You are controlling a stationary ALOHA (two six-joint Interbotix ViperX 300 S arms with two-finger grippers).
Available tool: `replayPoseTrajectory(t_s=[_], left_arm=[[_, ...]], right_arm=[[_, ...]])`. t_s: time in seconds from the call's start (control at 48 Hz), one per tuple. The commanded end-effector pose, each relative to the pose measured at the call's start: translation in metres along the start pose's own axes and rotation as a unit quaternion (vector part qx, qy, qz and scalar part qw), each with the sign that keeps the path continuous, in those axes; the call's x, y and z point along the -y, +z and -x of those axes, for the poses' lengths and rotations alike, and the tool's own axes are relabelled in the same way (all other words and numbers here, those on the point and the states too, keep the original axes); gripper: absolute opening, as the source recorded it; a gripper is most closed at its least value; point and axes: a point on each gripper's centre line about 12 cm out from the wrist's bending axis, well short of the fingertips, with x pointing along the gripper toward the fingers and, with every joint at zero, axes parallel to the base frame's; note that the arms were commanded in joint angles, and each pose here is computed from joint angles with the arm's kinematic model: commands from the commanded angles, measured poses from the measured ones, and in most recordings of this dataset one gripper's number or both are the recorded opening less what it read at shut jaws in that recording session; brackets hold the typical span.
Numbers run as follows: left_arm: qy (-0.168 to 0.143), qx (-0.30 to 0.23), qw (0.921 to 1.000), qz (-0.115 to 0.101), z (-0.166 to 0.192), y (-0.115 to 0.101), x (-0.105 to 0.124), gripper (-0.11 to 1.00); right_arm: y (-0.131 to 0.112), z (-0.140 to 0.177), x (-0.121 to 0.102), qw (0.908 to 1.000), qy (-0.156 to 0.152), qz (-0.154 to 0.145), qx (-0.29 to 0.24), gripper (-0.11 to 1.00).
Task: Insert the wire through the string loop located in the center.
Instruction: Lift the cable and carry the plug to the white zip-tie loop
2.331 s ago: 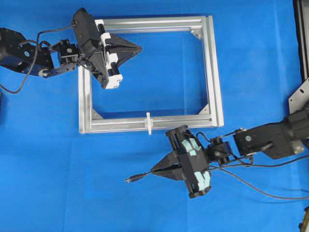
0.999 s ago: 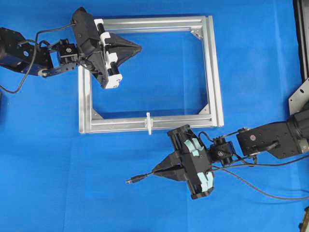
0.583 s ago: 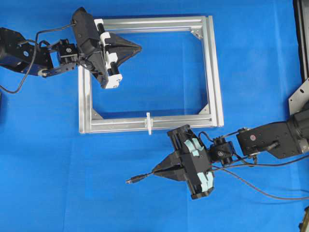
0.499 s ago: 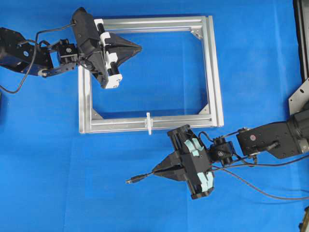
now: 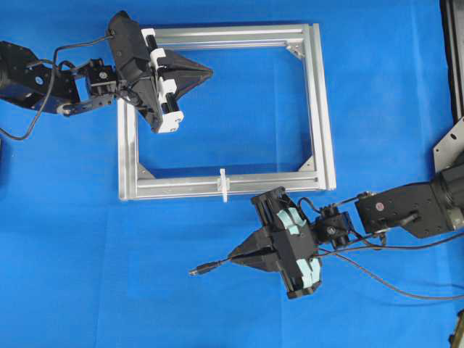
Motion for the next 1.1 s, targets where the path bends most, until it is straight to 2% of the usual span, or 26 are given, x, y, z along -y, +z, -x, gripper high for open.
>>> replayPoseTrajectory(t_s=[0.0, 0.229, 0.645, 1.082], left_arm=[[-0.001, 0.021, 0.9998, 0.0, 0.002, 0.014, 0.0, 0.0], [-0.002, 0.021, 0.9998, 0.0, 0.002, 0.014, 0.001, 0.0], [-0.002, 0.02, 0.9998, 0.0, 0.002, 0.013, 0.001, 0.0], [-0.001, 0.02, 0.9998, 0.0, 0.002, 0.013, 0.0, 0.0]], right_arm=[[0.012, 0.004, -0.002, 0.9998, 0.003, 0.001, 0.018, -0.02], [0.005, 0.014, -0.002, 0.9999, 0.002, -0.001, 0.011, -0.02], [-0.025, 0.071, 0.001, 1.0, 0.0, -0.004, -0.008, -0.02], [-0.027, 0.074, 0.008, 0.9998, -0.011, -0.01, -0.011, -0.02]])
